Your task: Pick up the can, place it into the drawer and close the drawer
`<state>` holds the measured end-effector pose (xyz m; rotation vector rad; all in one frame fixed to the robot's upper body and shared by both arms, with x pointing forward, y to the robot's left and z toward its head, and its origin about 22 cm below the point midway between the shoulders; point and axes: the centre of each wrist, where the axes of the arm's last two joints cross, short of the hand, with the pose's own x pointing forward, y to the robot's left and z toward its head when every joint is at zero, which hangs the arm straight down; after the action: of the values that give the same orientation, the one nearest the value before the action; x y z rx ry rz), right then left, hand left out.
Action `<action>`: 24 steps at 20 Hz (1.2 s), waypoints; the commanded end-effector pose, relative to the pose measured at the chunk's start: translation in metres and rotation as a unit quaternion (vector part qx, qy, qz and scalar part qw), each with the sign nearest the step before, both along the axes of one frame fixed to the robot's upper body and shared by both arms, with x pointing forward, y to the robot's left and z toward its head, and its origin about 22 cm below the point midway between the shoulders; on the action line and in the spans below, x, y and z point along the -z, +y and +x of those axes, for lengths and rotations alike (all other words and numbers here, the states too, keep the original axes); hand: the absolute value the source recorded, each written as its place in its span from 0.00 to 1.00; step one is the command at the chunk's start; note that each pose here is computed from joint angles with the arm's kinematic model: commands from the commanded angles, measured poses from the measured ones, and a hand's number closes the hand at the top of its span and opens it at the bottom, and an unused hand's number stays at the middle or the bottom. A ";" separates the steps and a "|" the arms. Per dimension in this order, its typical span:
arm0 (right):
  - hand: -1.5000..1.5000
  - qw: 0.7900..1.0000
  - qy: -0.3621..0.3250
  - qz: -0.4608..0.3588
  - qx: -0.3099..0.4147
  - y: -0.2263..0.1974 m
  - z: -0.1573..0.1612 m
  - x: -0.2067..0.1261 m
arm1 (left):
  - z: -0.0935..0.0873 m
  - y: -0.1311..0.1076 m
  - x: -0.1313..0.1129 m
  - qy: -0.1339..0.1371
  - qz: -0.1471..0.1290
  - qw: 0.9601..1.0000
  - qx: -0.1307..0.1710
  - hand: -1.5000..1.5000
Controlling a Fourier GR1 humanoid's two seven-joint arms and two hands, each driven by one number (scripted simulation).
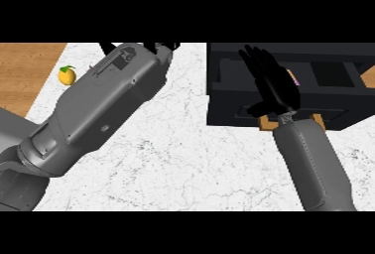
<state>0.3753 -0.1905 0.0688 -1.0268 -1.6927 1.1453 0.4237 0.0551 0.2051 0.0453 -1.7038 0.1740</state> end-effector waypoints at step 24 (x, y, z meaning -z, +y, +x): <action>0.00 0.990 -0.102 -0.041 0.091 -0.013 0.074 0.005 | -0.020 0.054 -0.018 -0.016 0.012 1.000 0.005 0.00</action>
<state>0.4430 -0.2034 0.0577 -1.3328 -1.6906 1.0449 0.4034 0.1058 0.2214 0.0487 -1.7254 0.1644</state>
